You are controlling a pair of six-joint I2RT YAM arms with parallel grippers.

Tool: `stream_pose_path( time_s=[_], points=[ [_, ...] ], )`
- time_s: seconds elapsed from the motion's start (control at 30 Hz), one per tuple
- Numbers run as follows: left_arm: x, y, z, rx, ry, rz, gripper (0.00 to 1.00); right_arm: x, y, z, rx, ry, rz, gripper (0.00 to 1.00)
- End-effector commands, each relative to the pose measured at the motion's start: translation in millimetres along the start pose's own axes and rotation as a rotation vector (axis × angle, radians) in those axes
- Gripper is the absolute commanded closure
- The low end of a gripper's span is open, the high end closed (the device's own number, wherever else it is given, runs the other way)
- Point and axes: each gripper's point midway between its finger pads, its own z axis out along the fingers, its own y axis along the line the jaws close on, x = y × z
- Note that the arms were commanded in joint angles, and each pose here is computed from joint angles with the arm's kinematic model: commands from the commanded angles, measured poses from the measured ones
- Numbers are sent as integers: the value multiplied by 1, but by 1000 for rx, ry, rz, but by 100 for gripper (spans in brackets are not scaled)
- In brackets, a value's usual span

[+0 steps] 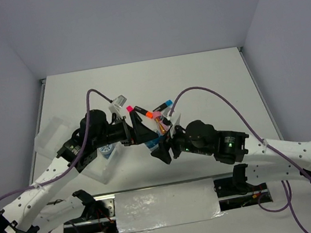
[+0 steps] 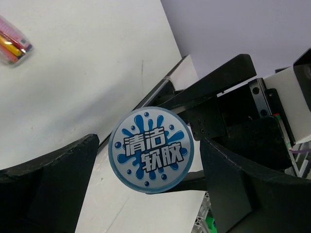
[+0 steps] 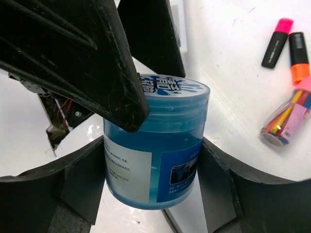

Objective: Sort the stationery into containers
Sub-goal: Pick up the stationery from the center of the board.

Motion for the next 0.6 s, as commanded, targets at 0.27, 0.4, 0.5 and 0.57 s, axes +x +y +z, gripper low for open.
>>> stream_pose_path(
  time_s=[0.27, 0.4, 0.5, 0.57],
  points=[
    [-5, -28, -2, 128, -15, 10, 27, -42, 15, -8, -47, -167, -60, 100],
    [-5, -29, 0, 132, -8, 13, 71, -38, 19, -2, -53, -151, -74, 99],
    [-5, -24, 2, 104, -2, 16, 100, -40, 10, -3, -5, -174, -59, 80],
    [-5, -12, -2, 30, -13, 19, 100, -41, 3, -6, 32, -194, -31, 6]
  ],
)
